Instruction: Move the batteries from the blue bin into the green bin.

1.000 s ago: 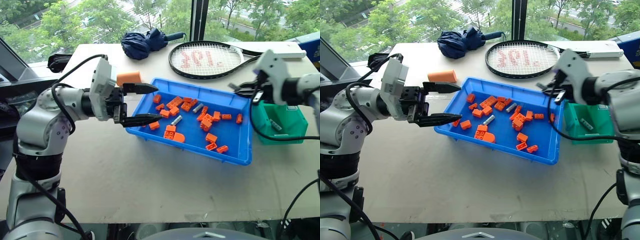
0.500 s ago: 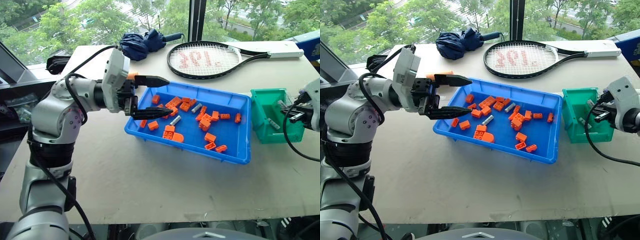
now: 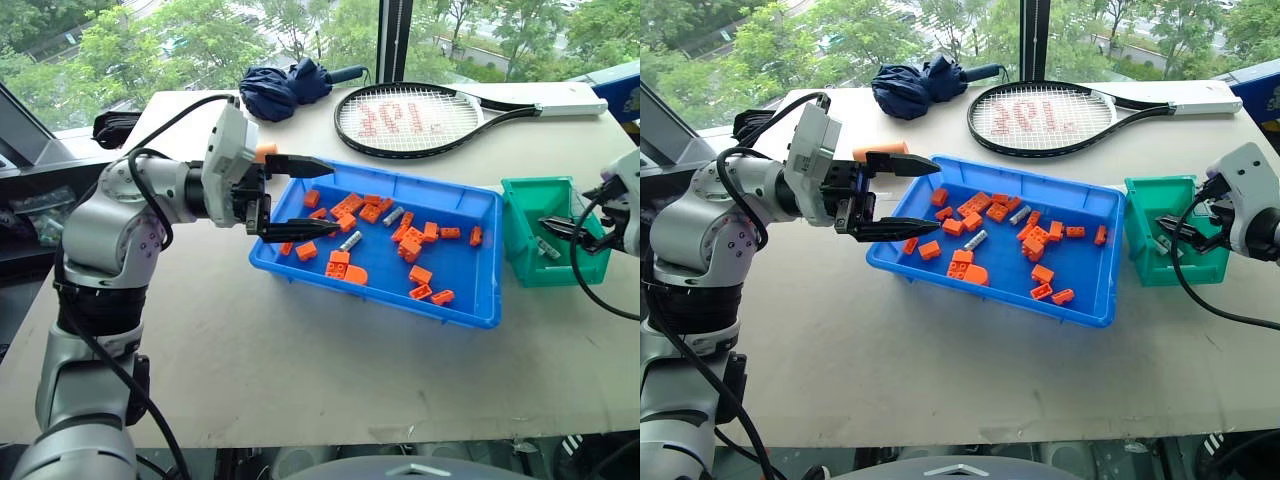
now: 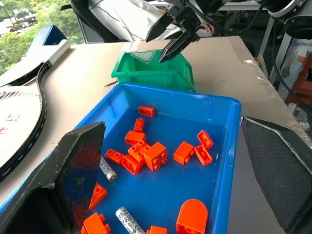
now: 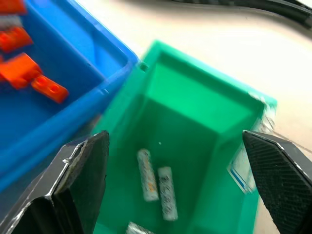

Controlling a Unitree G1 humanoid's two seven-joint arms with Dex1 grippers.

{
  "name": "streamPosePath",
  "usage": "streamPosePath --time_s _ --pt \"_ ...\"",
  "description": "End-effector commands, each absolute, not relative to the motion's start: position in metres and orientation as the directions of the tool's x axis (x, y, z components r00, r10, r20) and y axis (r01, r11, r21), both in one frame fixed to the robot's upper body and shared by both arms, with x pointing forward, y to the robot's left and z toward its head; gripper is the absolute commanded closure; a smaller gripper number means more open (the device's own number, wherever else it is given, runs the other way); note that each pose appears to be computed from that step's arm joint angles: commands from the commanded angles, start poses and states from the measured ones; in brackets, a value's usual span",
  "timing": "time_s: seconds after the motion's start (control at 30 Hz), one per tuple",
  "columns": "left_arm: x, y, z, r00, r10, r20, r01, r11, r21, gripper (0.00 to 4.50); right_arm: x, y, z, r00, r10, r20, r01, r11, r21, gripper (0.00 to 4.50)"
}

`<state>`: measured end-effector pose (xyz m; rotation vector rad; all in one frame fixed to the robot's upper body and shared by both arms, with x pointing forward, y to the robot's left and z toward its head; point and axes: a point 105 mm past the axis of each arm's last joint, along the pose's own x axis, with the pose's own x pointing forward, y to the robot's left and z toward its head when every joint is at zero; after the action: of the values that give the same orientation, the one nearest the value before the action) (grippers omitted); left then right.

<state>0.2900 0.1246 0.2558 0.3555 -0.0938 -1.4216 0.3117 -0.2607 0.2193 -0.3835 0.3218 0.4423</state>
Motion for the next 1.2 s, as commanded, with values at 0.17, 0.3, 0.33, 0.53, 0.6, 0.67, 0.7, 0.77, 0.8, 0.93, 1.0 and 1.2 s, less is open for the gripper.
streamPosePath --time_s 0.17,0.3,0.33,0.53,0.6,0.67,0.7,0.77,0.8,0.93,1.0,1.2 --pt "0.293 0.154 0.252 0.256 -0.951 -0.174 0.930 0.192 0.314 0.00 0.316 -0.165 0.233 0.659 0.679 -0.323 -0.752 0.579 -0.317 0.05" --pt "0.291 0.170 0.243 0.304 -0.929 -0.211 0.925 0.235 0.297 0.00 0.326 -0.113 0.216 0.498 0.785 -0.367 -0.863 0.411 -0.292 0.05" --pt "0.290 0.173 0.242 0.309 -0.926 -0.216 0.926 0.241 0.292 0.00 0.328 -0.102 0.212 0.464 0.801 -0.378 -0.881 0.372 -0.293 0.05" --pt "0.277 0.186 0.234 0.333 -0.908 -0.255 0.927 0.265 0.266 0.00 0.345 -0.048 0.191 0.305 0.858 -0.414 -0.937 0.193 -0.291 0.05" --pt "0.274 0.190 0.233 0.354 -0.899 -0.258 0.920 0.285 0.269 0.00 0.353 -0.034 0.186 0.285 0.863 -0.416 -0.940 0.167 -0.299 0.05" --pt "0.268 0.193 0.232 0.371 -0.892 -0.260 0.915 0.303 0.266 0.00 0.362 -0.020 0.180 0.280 0.861 -0.426 -0.932 0.137 -0.335 0.05" --pt "0.266 0.194 0.232 0.378 -0.889 -0.259 0.913 0.311 0.265 0.00 0.365 -0.015 0.177 0.273 0.860 -0.431 -0.929 0.120 -0.350 0.05" --pt "0.261 0.194 0.231 0.386 -0.885 -0.259 0.910 0.321 0.261 0.00 0.368 -0.008 0.170 0.261 0.854 -0.450 -0.925 0.087 -0.370 0.05" --pt "0.258 0.194 0.231 0.388 -0.885 -0.259 0.910 0.324 0.257 0.00 0.370 -0.005 0.167 0.255 0.852 -0.458 -0.923 0.074 -0.376 0.05" --pt "0.255 0.192 0.232 0.409 -0.878 -0.247 0.902 0.348 0.256 0.00 0.369 0.005 0.155 0.215 0.856 -0.469 -0.929 0.031 -0.368 0.05" --pt "0.254 0.191 0.233 0.417 -0.876 -0.243 0.898 0.357 0.256 0.00 0.367 0.008 0.149 0.195 0.855 -0.480 -0.932 0.008 -0.363 0.05" --pt "0.255 0.189 0.237 0.430 -0.870 -0.242 0.893 0.369 0.258 0.00 0.361 0.015 0.133 0.151 0.852 -0.501 -0.944 -0.026 -0.330 0.05"
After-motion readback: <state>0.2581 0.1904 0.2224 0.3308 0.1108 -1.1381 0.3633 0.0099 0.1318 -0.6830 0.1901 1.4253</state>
